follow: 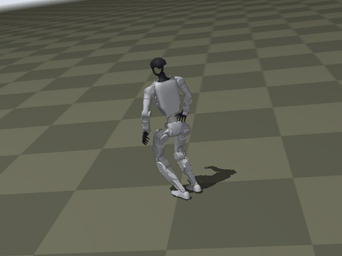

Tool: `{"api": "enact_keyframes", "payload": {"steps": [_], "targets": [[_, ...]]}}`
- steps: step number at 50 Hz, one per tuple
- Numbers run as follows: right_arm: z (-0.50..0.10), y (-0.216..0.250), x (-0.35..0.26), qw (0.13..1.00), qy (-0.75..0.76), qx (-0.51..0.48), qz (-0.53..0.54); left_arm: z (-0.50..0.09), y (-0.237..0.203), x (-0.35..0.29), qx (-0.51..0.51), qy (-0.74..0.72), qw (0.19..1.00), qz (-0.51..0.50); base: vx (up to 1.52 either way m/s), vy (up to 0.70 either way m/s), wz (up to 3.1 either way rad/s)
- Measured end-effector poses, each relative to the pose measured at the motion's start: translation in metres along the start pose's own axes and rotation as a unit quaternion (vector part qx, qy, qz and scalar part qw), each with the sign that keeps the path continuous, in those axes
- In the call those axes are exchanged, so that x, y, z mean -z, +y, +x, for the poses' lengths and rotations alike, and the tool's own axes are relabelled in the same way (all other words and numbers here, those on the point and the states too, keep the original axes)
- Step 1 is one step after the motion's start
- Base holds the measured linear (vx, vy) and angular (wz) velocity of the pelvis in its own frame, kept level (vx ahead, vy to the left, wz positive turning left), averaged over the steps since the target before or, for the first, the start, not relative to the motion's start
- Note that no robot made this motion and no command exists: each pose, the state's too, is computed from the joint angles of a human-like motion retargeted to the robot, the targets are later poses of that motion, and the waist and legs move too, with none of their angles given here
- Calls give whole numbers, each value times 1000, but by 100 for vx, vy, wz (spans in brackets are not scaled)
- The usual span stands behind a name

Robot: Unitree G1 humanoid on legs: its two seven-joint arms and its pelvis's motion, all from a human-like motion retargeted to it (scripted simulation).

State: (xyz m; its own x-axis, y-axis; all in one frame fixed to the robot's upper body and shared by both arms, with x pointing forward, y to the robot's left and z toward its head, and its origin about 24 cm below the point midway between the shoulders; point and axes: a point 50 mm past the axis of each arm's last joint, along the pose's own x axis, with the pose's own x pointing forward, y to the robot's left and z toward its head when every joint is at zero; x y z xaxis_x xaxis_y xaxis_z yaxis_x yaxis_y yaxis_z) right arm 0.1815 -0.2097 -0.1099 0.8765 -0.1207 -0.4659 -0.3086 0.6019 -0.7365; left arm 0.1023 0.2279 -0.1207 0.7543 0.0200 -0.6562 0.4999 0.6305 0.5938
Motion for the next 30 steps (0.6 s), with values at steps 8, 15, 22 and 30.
{"api": "enact_keyframes", "payload": {"steps": [8,15,22,30], "targets": [[-38,39,43,989,97,-104,-37,-20,-25,27,92,72,992,-47,7,-1,1],[-45,40,48,990,106,-94,-1,-26,-22,34,92,83,991,-46,-4,1,0],[-14,10,7,995,37,4,88,-17,-4,23,34,49,998,-20,-17,3,0],[0,-1,-1,994,42,49,88,11,-1,-12,15,-8,1000,24,-10,1,35]]}}
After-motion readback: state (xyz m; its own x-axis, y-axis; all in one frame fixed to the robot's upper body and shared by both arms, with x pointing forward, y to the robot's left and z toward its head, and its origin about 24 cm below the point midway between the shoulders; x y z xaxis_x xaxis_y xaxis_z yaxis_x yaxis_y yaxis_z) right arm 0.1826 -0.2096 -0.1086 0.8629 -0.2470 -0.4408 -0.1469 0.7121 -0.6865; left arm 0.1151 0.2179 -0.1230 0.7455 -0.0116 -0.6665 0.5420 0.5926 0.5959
